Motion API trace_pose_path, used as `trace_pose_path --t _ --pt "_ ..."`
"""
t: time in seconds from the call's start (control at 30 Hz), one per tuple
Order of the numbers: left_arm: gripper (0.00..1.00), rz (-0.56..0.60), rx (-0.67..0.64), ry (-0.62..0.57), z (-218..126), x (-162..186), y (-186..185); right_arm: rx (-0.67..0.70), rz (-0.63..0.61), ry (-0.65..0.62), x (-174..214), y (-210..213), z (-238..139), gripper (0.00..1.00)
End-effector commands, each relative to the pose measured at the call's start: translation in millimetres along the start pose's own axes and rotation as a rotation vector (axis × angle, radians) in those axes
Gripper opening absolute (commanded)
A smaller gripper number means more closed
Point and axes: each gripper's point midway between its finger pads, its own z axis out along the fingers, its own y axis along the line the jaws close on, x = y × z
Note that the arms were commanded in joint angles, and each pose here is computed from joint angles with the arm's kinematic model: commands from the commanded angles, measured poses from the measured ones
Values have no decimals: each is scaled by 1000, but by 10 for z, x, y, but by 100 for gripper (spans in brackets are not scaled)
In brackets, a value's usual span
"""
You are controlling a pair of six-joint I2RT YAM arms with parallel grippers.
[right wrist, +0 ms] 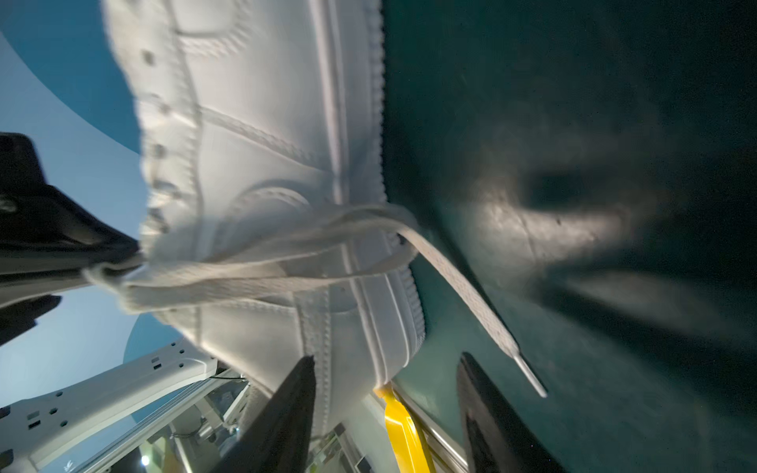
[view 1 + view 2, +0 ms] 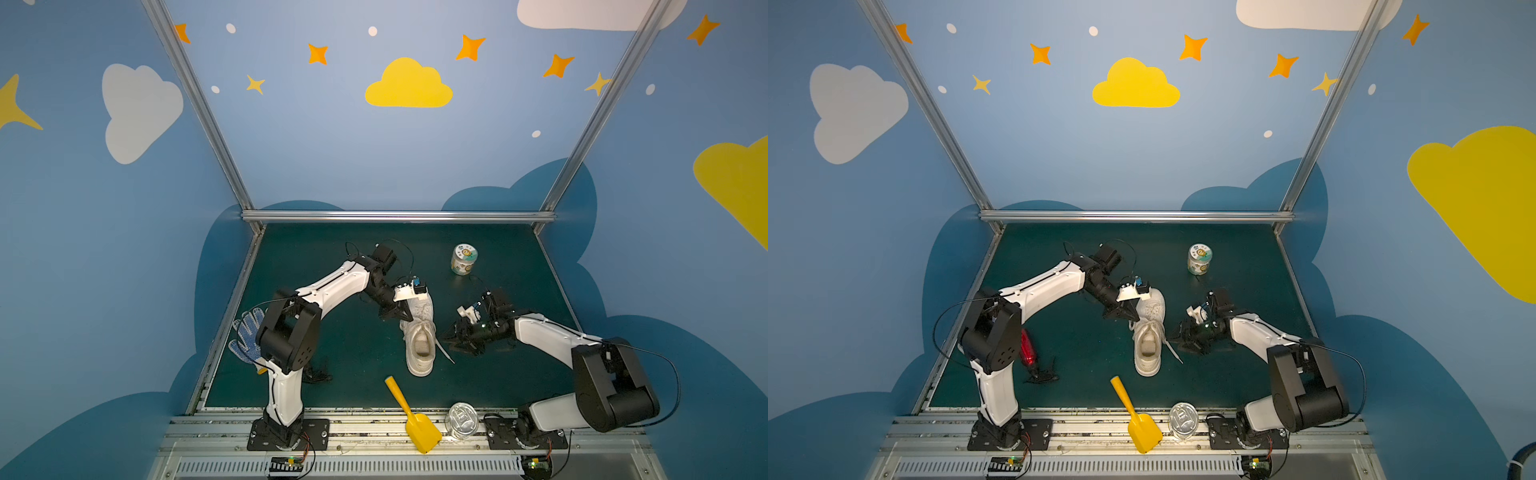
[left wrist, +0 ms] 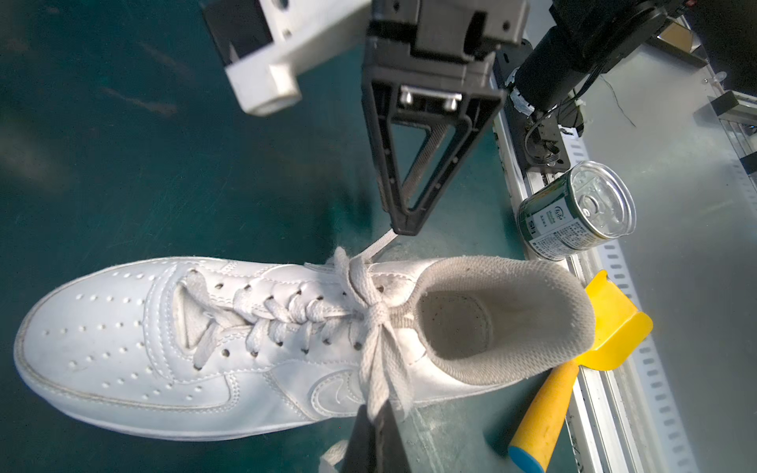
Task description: Tie the shoes
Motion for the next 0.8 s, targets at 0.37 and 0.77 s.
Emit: trace_pose_path --t 0.37,0.77 --pt "3 -22 22 -7 -27 2 -119 -42 102 69 -85 -133 333 57" --pt "3 -39 28 -3 -28 6 -149 -14 -10 -164 -731 -140 74 57"
